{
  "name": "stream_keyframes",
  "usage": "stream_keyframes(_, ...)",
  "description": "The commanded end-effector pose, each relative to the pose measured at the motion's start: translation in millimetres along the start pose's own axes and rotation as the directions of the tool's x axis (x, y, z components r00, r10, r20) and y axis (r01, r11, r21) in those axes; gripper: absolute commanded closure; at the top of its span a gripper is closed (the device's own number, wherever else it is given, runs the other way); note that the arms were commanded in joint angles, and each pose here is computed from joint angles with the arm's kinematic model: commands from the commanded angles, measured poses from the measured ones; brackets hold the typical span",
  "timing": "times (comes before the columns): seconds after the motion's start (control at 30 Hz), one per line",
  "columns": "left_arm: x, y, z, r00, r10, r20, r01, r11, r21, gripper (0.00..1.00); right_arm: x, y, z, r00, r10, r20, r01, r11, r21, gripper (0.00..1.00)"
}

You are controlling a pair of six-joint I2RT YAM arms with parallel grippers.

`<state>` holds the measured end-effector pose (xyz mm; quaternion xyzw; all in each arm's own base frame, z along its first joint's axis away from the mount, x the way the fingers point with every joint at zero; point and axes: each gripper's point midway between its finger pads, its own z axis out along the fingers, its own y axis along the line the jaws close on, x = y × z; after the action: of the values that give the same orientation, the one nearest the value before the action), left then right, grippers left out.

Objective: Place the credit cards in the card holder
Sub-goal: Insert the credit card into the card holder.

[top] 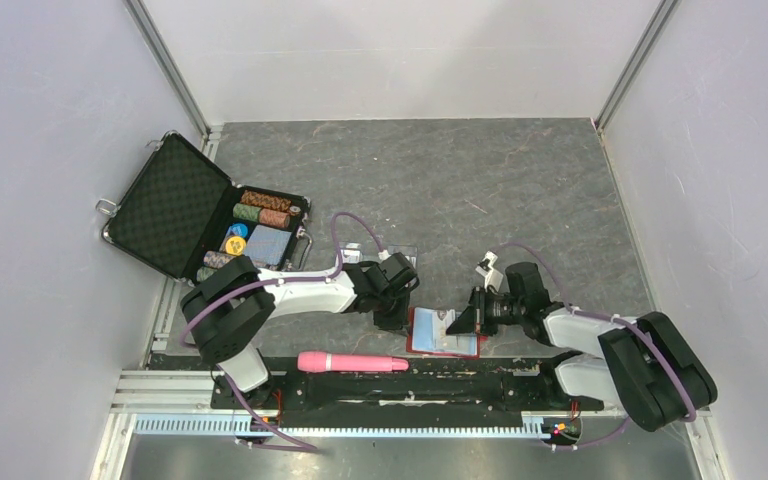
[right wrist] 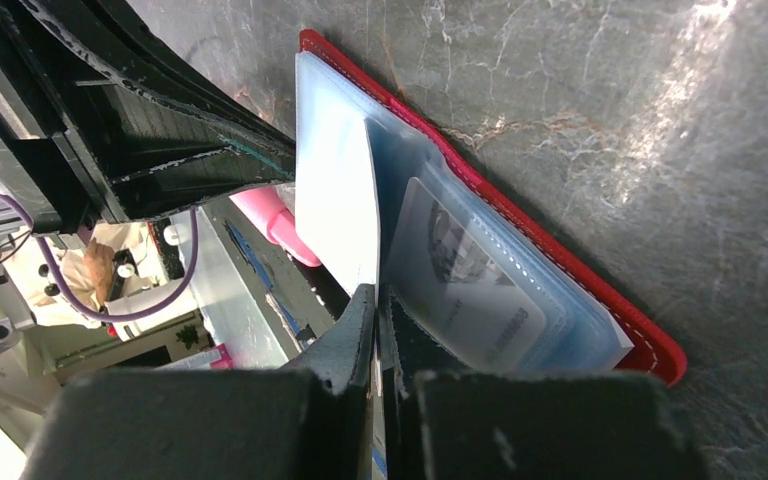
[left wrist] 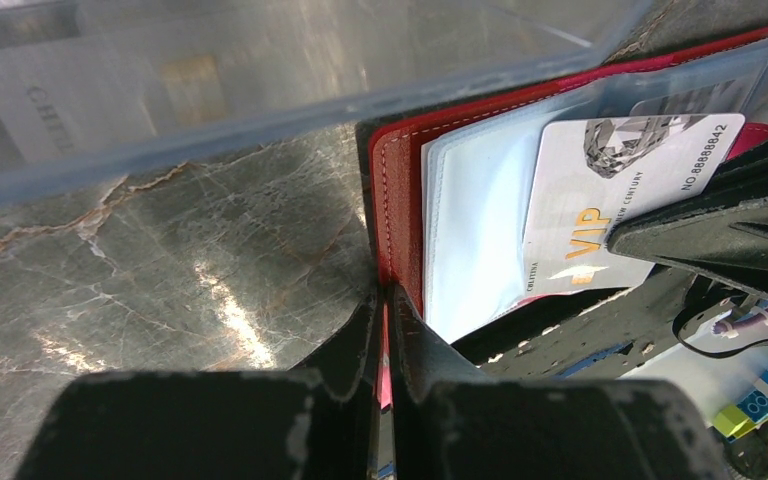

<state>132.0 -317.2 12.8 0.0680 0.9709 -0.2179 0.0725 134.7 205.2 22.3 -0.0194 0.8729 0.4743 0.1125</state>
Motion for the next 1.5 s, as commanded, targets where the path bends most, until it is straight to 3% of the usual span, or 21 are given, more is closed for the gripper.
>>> stream_keyframes(0.0,15.5,23.7,17.1,0.998,0.046,-0.037,-0.05,0.994,-0.096,0.93,-2.1,-2.5,0.3,0.999,0.006,0.048,-0.007,1.0,0.009,1.0)
stream_keyframes(0.2,16.0,23.1,17.4,0.998,0.049,-0.038,-0.052,0.994,-0.096,0.94,-11.4,5.1,-0.2,0.996,-0.009,0.089,0.011,1.0,-0.017,1.0)
stream_keyframes(0.5,18.0,26.5,19.2,0.998,0.047,-0.042,-0.051,0.993,-0.107,0.97,-28.2,-19.5,-12.1,0.985,-0.091,0.146,0.063,0.98,0.188,1.0)
stream_keyframes(0.83,18.9,27.2,19.6,0.998,0.042,-0.045,-0.047,0.993,-0.11,0.98,-32.0,-32.5,-20.5,0.971,-0.065,0.231,0.008,0.971,0.239,1.0)
stream_keyframes(1.47,18.1,21.7,21.3,0.999,0.034,-0.041,-0.038,0.994,-0.1,0.98,-4.6,-18.0,-13.3,0.972,0.078,0.224,-0.092,0.994,0.052,1.0)
